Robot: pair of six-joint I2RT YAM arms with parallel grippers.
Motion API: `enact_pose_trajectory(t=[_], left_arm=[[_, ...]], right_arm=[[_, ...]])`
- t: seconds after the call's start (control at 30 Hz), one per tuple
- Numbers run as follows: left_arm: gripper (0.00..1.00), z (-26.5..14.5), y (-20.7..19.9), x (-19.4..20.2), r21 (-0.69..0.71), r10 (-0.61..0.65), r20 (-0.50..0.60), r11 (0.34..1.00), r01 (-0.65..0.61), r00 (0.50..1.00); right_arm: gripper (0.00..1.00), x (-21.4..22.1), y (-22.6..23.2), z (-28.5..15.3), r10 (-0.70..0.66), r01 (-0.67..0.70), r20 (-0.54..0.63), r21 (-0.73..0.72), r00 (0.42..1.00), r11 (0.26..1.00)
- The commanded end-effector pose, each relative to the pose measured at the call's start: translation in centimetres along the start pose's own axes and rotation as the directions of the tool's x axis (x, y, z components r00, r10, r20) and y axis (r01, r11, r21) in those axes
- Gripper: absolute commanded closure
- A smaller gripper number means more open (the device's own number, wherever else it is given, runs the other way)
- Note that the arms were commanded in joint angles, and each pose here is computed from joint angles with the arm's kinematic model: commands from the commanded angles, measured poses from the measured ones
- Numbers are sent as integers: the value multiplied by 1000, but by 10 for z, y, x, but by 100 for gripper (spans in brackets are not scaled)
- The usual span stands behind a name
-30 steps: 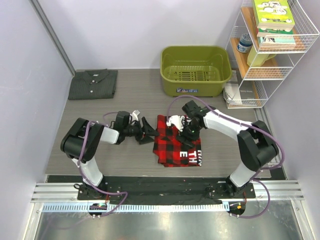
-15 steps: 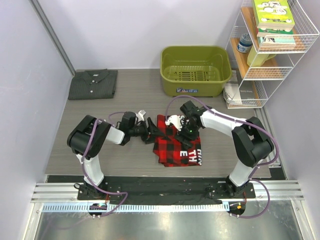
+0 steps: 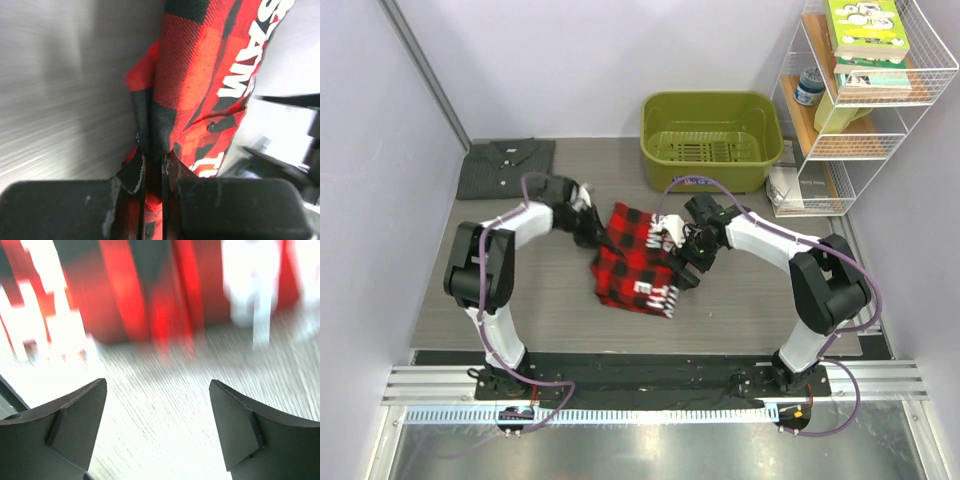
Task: Fold and stack the long sleeve shirts
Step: Fold the shirt
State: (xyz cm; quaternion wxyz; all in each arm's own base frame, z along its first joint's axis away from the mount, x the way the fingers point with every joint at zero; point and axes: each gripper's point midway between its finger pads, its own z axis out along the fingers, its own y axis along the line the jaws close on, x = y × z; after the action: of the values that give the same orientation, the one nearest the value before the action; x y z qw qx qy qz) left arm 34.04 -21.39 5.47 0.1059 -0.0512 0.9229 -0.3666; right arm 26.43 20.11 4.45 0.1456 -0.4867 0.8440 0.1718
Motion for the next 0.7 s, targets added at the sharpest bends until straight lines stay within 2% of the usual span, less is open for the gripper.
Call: enact_pose_trajectory(t=[0.0,0.03,0.07,0.1,0.13,0.17,0.2,0.23,0.3,0.33,0.4,0.43,0.5,0.53,0.57,0.63,0.67], left_arm=[[100,-112,46,-20,-380,182,-135,898,-220,974],[100,-134,49,-18,-415,211,-196,867,-276,958],[100,-157,31,-47,-452,307,-140,826,-337,941],[100,-176,31,-60,-525,356,-132,766,-370,925],[100,-188,22,-67,-540,424,-152,721,-434,893],[100,-208,4,-78,-572,483,-146,671,-472,863],[100,-221,5,-82,-637,505,-194,587,-500,841],[100,-212,-3,-81,-634,544,-275,518,-575,793],[100,-213,-13,-75,-636,556,-350,449,-627,754],[100,-195,-16,-63,-606,554,-417,421,-675,721],[100,-172,-8,-57,-607,544,-464,378,-699,699],[100,-152,0,-40,-576,520,-524,367,-730,675],[100,-114,12,-31,-582,490,-520,397,-710,700],[100,-90,18,-14,-561,466,-548,412,-718,695],[99,-67,25,-3,-567,435,-551,431,-702,712],[85,-21,11,15,-529,472,-547,445,-723,691],[83,-3,8,24,-513,468,-553,460,-725,689]], right_arm=[[9,-25,-12,-32,130,-134,130,24,983,991],[9,-26,-17,-36,152,-157,145,22,978,987],[8,-27,-19,-37,163,-168,153,21,975,986],[8,-28,-22,-40,175,-181,163,22,971,983],[7,-30,-25,-43,196,-202,177,16,965,979],[7,-31,-26,-44,207,-213,182,12,961,977],[7,-32,-27,-46,221,-226,188,7,957,974],[7,-33,-29,-48,246,-250,199,-2,949,968],[7,-35,-26,-48,274,-273,205,-34,940,962],[7,-35,-25,-48,294,-291,206,-45,933,956],[6,-37,-24,-47,318,-310,209,-73,925,948],[6,-37,-23,-47,330,-320,209,-82,920,944],[6,-37,-22,-48,363,-347,209,-107,908,932],[6,-37,-22,-48,369,-353,210,-110,905,929],[6,-35,-22,-47,380,-363,206,-117,902,925],[5,-30,-21,-44,402,-382,188,-133,896,914],[5,-29,-20,-44,409,-389,183,-137,894,911]])
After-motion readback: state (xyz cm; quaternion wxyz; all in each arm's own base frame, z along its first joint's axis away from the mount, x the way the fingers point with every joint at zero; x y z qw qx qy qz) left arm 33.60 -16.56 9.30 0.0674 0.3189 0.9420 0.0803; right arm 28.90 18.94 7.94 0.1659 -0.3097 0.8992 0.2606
